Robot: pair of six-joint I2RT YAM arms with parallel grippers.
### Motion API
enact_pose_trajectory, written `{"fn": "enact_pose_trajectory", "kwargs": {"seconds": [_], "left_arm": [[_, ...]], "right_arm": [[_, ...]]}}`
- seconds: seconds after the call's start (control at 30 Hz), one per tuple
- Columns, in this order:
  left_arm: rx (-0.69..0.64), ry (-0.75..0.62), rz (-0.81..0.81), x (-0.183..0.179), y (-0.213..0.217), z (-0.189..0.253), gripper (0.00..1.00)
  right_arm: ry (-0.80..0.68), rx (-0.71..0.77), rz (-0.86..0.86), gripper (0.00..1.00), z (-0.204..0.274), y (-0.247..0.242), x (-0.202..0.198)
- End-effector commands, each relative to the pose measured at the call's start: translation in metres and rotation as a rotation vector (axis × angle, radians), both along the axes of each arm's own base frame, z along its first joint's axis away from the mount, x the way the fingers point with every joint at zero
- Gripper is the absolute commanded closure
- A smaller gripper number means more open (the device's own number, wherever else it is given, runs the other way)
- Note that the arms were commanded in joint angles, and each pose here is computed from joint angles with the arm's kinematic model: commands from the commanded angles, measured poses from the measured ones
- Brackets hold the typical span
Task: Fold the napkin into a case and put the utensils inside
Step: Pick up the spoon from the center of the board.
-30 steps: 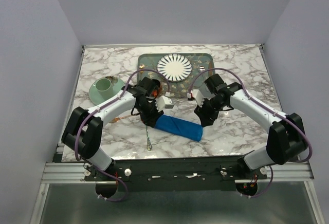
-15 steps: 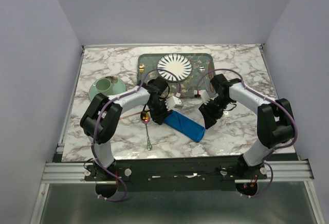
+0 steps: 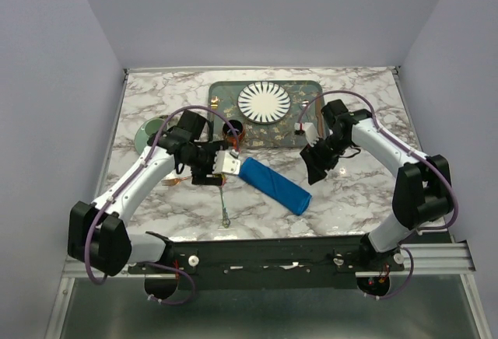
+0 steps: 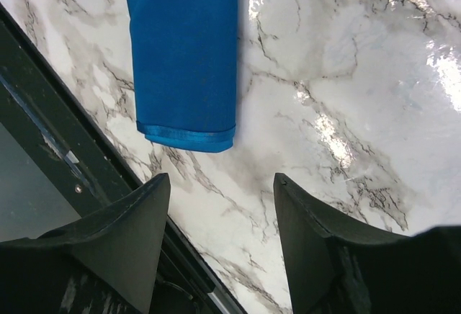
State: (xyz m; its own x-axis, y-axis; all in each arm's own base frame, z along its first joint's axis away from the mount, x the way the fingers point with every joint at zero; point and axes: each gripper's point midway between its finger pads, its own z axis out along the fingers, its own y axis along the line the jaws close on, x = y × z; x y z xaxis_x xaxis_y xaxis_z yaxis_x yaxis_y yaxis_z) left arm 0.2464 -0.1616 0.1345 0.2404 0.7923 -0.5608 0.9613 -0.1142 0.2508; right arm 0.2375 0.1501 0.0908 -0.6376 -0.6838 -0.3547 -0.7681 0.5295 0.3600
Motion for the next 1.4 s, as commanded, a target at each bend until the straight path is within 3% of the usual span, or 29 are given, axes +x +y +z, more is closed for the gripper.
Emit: {"fn": "enact_pose_trajectory", "kwargs": {"seconds": [0.0,0.33,0.83,1.0,1.03,1.07,1.37], "left_arm": [[0.093,-0.015,-0.324,-0.015,0.002,-0.041,0.19],[0.174,-0.002,-0.640,-0.039,-0.005,-0.088,0.33],[0.321,0.094,-0.754,-0.042,0.009,-0.132,0.64],[0.340,0.113,-0.729,-0.041,0.004,-0.135,0.82],[0.342,0.107,-0.713,-0.038,0.000,-0.131,0.95],[0.335,0.122,-0.663,-0.038,-0.003,-0.128,1.00],[0.197,0.000,-0.423,-0.017,-0.039,-0.049,1.00]], "right_arm": [[0.025,-0.008,-0.040,0.32,0.004,0.001,0.007],[0.058,-0.025,-0.073,0.31,-0.001,0.001,0.007],[0.086,-0.017,-0.103,0.31,-0.004,0.005,0.008],[0.080,-0.021,-0.101,0.31,-0.005,0.005,0.011],[0.078,-0.023,-0.099,0.31,-0.005,0.004,0.012],[0.079,-0.023,-0.100,0.31,-0.005,0.005,0.012],[0.064,0.065,-0.097,0.32,0.015,0.017,0.011]]}}
